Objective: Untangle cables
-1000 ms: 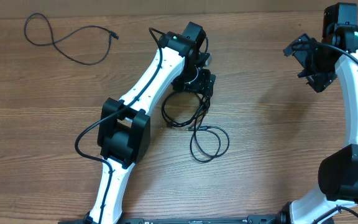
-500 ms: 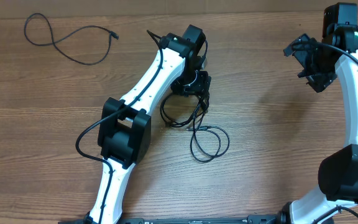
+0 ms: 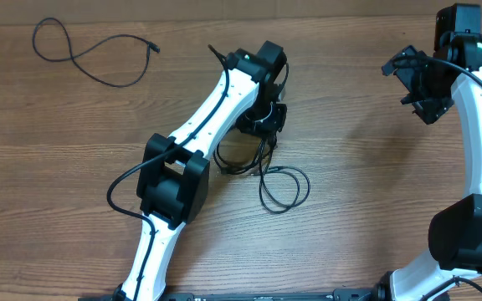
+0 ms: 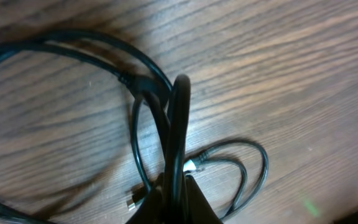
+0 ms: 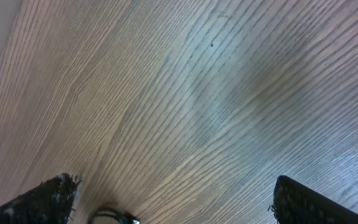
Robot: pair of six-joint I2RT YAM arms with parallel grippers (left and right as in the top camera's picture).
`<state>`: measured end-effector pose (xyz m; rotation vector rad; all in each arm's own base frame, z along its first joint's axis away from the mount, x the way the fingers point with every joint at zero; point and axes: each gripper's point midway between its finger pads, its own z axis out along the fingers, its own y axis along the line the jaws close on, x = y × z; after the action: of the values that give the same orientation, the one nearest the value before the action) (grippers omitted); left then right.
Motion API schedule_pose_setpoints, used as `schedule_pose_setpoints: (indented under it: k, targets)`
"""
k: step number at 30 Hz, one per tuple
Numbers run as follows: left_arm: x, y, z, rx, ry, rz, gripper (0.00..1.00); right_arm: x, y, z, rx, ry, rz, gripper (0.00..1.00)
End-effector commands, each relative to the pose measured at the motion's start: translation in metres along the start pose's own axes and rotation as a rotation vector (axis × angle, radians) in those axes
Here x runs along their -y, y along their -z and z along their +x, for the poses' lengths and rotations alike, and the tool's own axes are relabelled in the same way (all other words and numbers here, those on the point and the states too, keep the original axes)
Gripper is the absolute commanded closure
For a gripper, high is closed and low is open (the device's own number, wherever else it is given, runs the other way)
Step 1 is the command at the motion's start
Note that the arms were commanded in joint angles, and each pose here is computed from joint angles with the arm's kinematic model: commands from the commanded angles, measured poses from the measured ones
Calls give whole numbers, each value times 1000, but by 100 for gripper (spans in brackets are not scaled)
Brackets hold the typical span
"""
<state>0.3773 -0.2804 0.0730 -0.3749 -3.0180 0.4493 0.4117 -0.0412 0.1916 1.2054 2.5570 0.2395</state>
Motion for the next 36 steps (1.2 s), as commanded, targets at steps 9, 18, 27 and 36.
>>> schedule_pose_setpoints:
  k: [9, 18, 27, 36]
  targets:
    - [26, 125, -33, 304, -33, -7, 71, -2, 19, -5, 47, -5, -30, 0]
    - [0, 112, -26, 257, -6, -119, 72, -2, 19, -5, 47, -5, -30, 0]
    - [28, 81, -17, 166, -62, 59, 52, -2, 19, -5, 47, -4, -30, 0]
    - [39, 31, -27, 185, -13, 62, 51, -2, 19, -5, 47, -5, -30, 0]
